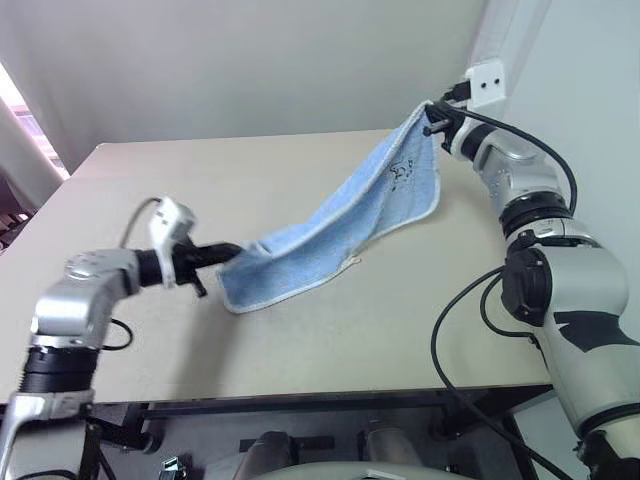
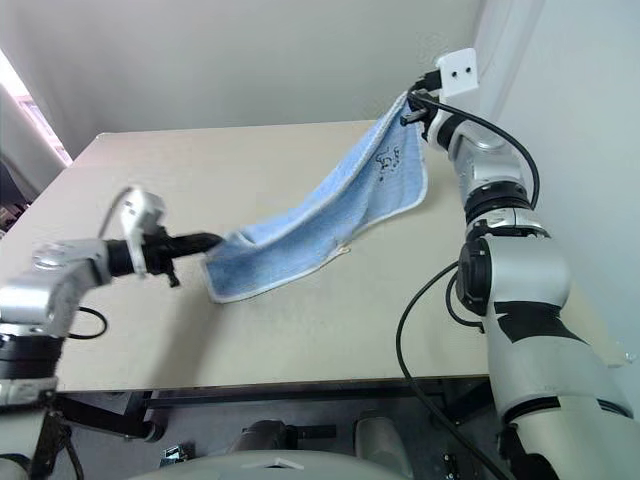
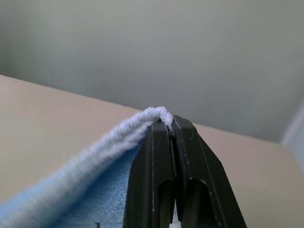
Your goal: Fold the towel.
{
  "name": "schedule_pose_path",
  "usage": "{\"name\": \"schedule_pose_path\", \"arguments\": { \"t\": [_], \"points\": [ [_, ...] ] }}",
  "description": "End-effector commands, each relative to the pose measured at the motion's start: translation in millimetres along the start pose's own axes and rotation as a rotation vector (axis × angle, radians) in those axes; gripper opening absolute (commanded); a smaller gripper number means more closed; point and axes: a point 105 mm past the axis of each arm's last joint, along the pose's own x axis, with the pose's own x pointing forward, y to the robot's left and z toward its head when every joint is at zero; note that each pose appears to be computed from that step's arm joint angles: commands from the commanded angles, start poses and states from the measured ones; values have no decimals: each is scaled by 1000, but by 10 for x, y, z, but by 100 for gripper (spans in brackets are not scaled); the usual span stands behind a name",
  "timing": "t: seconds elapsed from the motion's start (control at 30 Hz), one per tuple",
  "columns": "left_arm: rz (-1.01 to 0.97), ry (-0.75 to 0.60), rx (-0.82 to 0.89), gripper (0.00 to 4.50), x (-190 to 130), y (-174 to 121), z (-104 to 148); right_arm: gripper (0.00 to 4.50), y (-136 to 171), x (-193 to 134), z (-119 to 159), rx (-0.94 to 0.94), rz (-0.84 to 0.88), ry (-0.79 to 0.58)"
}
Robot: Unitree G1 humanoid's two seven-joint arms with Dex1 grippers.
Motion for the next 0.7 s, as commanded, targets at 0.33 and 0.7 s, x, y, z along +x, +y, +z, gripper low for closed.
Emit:
{"name": "schedule_pose_path", "arguments": {
  "t": [0.33, 0.7],
  "points": [
    [651, -264, 142, 2, -239, 1246, 643, 0, -362, -195, -38, -17, -107, -15],
    [959, -318, 245, 2, 24, 1369, 1284, 0, -318, -71, 128, -32, -269, -87]
  ]
}}
